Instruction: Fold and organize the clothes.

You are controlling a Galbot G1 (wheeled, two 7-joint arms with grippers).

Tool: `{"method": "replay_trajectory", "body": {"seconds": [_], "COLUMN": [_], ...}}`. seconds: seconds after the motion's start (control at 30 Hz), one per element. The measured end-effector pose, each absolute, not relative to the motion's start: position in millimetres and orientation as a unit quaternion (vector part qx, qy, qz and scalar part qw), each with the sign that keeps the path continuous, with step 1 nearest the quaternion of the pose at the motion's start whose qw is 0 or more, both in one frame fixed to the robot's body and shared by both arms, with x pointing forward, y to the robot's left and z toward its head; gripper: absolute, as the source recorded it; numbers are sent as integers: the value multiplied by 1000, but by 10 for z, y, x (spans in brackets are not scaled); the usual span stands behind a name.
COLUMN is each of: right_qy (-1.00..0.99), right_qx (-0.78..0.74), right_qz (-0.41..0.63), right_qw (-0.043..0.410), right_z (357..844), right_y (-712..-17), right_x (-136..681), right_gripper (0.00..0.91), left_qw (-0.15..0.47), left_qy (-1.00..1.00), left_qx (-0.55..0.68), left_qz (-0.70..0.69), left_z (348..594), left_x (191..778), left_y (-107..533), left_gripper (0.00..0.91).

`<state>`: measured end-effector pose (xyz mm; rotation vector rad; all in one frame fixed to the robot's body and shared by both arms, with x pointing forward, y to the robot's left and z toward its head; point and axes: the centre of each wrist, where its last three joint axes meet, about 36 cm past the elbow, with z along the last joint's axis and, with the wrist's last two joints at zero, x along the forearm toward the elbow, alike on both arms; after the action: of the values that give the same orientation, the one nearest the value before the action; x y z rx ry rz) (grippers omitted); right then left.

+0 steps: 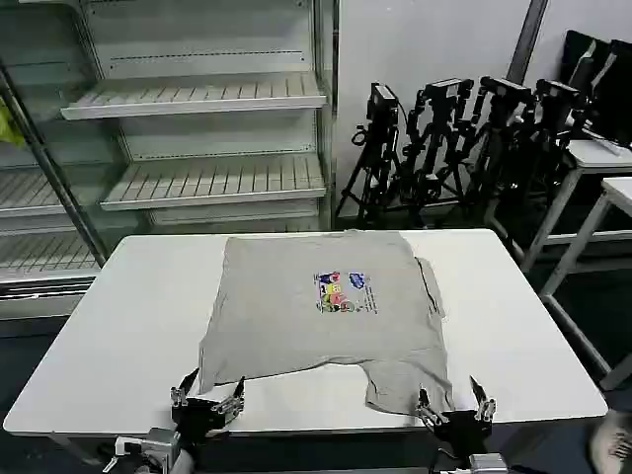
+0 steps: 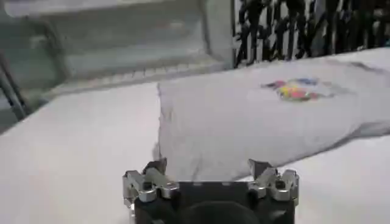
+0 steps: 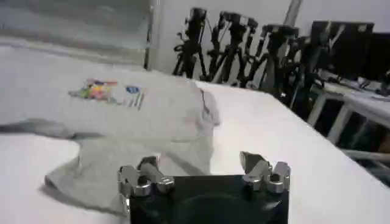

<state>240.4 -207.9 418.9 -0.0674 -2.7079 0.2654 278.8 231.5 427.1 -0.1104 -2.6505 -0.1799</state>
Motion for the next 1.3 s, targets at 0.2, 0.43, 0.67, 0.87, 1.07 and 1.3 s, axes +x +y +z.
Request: {"method": "replay_trajectory", "body": {"seconds": [0.2,0.43,0.67,0.87,1.07,1.3], "right_qy": [-970,-969,-970,-972,-978,-987], "right_qx": [-14,-6,-6,-5,-3,-6], "right_qz": [87,76,71,64,58,48], "right_qw": [225,234,234,226,203,156], "right_z": [4103,4064,4091,4213,4525,4908], "right_y": [-2038,-1996,-2024,-2063,-2100,-2141], "right_x": [2388,2364,2316,2219,2110,2090], "right_gripper": [0,0,0,0,0,0], "left_qw": [250,260,266,266,260,217], "left_qy": [-965,-963,-961,-962,-964,-974], "left_qx": [-43,-45,-47,-47,-50,-57], "left_qz": [-61,-57,-50,-44,-37,-37], "left_z": [4184,4136,4136,4219,4386,4751], "left_x": [2852,2877,2849,2773,2669,2576], "left_y": [2329,2351,2353,2326,2311,2321], "left_gripper": [10,10,10,10,10,10]}}
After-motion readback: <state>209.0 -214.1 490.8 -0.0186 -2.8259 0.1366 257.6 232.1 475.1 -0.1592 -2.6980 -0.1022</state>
